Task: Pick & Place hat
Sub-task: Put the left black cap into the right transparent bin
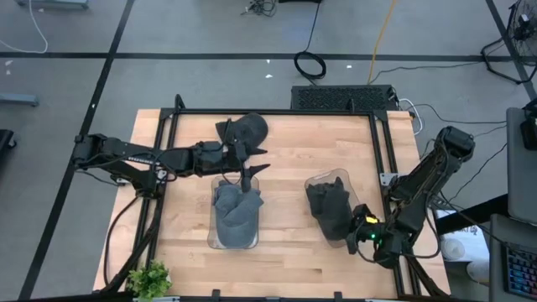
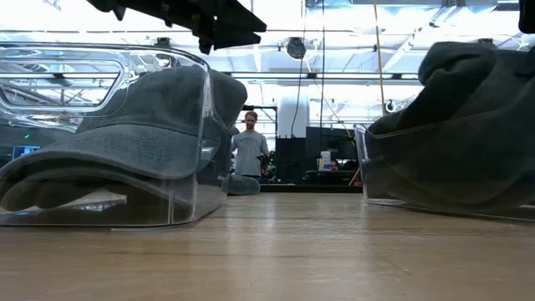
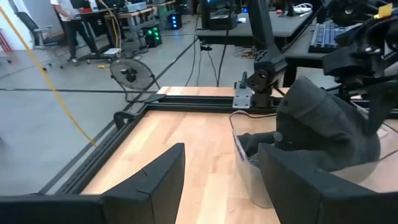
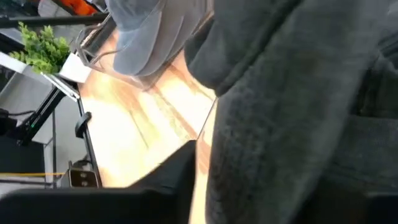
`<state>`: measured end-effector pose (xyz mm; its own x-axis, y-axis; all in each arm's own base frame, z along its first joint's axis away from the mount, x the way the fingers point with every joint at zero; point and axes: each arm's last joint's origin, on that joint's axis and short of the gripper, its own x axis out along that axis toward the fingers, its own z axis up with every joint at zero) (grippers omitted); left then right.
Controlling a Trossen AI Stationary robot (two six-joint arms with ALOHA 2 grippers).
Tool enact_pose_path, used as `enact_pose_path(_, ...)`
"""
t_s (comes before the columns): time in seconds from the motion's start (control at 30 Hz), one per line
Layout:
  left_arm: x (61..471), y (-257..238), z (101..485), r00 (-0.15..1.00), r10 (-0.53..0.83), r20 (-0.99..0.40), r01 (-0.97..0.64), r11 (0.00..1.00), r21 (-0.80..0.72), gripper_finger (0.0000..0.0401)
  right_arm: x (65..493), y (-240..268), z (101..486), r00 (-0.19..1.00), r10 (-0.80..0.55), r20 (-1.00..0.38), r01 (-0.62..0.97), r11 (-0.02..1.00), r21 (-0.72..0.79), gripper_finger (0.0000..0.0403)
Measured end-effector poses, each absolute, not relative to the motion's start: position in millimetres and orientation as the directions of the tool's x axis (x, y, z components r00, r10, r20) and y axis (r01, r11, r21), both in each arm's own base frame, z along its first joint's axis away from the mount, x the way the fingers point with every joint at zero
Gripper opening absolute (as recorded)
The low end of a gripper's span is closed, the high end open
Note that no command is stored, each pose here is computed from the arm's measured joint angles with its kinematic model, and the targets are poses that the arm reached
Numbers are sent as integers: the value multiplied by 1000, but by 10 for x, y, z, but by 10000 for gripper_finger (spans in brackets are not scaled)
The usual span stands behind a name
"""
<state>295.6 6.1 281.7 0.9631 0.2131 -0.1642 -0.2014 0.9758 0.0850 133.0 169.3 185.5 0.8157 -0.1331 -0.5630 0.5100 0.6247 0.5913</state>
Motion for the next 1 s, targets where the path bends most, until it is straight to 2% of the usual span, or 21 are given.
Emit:
enact_pose_path(0.13,2954,58,2817,959,230,-164,-215,971,108,214,1304,1610,1933,803,-118,-584,514,631,580,194)
enact_pose_path(0.23,2954,62,2817,958,234,-164,-218,970,108,214,1290,1536,2053,821,-99,-562,485,641,595,218)
enact_pose_path(0.43,2954,67,2817,958,235,-164,-219,969,112,214,1234,1278,2277,841,-110,-529,460,658,596,215)
enact_pose_path(0.67,2954,67,2817,958,235,-164,-219,969,112,214,1046,864,2371,797,-233,-557,548,668,503,203)
enact_pose_path(0.77,2954,67,2816,958,235,-164,-219,969,111,214,990,746,2447,823,-304,-480,543,670,507,204)
enact_pose_path(1.0,2954,67,2816,958,235,-165,-219,969,112,214,934,620,2698,853,-491,-179,507,696,508,205)
